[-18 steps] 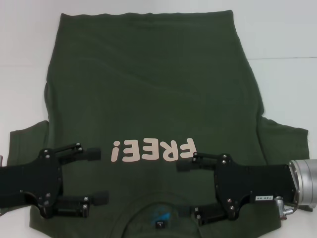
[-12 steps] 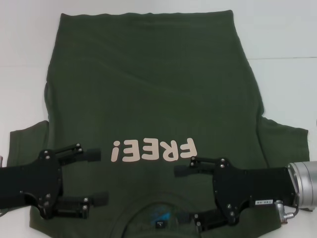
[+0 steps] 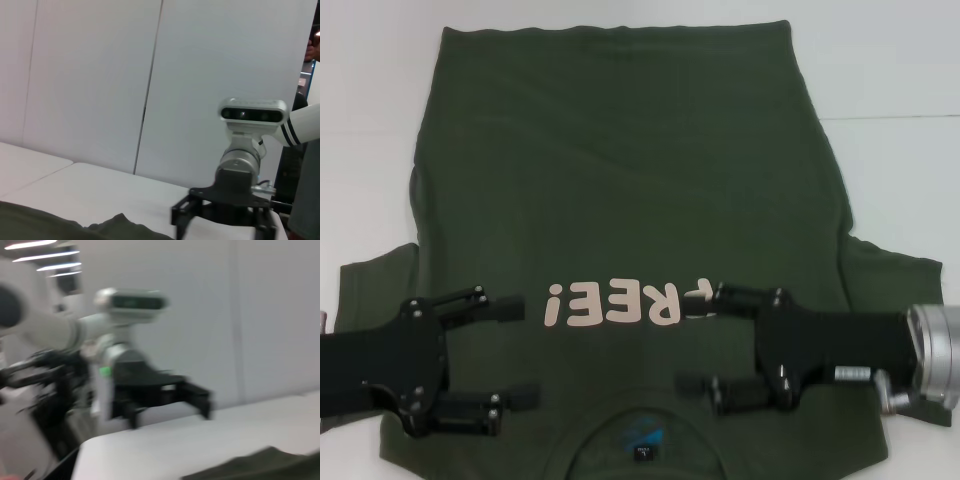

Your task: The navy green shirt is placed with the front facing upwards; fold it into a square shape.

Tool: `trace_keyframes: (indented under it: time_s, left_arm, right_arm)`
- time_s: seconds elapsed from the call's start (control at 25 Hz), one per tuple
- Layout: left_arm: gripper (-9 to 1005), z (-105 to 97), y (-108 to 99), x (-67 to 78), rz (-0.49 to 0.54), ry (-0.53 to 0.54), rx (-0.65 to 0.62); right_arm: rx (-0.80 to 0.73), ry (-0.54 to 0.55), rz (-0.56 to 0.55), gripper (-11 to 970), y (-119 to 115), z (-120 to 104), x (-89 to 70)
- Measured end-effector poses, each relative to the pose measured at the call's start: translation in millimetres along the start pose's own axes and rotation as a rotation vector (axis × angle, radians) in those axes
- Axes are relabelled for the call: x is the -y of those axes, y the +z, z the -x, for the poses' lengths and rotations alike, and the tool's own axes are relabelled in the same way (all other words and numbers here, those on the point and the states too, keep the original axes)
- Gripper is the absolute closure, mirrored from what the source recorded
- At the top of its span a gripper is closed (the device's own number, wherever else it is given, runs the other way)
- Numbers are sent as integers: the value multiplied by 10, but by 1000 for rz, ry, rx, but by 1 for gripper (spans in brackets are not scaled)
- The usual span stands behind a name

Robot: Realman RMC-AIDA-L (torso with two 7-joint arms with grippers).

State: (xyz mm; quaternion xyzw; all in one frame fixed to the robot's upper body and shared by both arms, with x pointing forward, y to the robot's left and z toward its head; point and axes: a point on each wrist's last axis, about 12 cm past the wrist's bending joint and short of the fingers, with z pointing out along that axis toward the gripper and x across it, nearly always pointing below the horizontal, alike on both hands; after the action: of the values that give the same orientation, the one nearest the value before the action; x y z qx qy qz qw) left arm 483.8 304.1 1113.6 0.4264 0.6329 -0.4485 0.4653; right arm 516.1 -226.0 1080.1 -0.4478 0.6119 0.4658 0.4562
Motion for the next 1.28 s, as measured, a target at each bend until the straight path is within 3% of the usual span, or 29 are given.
trace_keyframes:
  time_s: [0.12,0.28,0.52,1.0,1.2,1.24,1.28]
  left_arm:
    - [62,15,15,-19,1,5,0]
    - [62,41,58,-50,-7,10,6]
    - [62,66,101,-80,-14,4,12]
    - [62,129,161,-125,-34,20,11]
    - [62,145,195,-136,-44,23,17]
    - [62,150,206,-141,-47,26,19]
    - [62,156,215,-148,-48,28,19]
  right_arm:
    - [1,112,-69,39,-53,38,100]
    - [-32,176,-141,65,-147,181,238]
    - [-119,296,-348,139,-377,364,364]
    - [-388,440,-615,144,-717,799,298]
    - [-526,611,-672,150,-914,776,242]
    - [-552,681,-698,151,-1038,751,228]
    - [-552,681,-698,152,-1038,751,228]
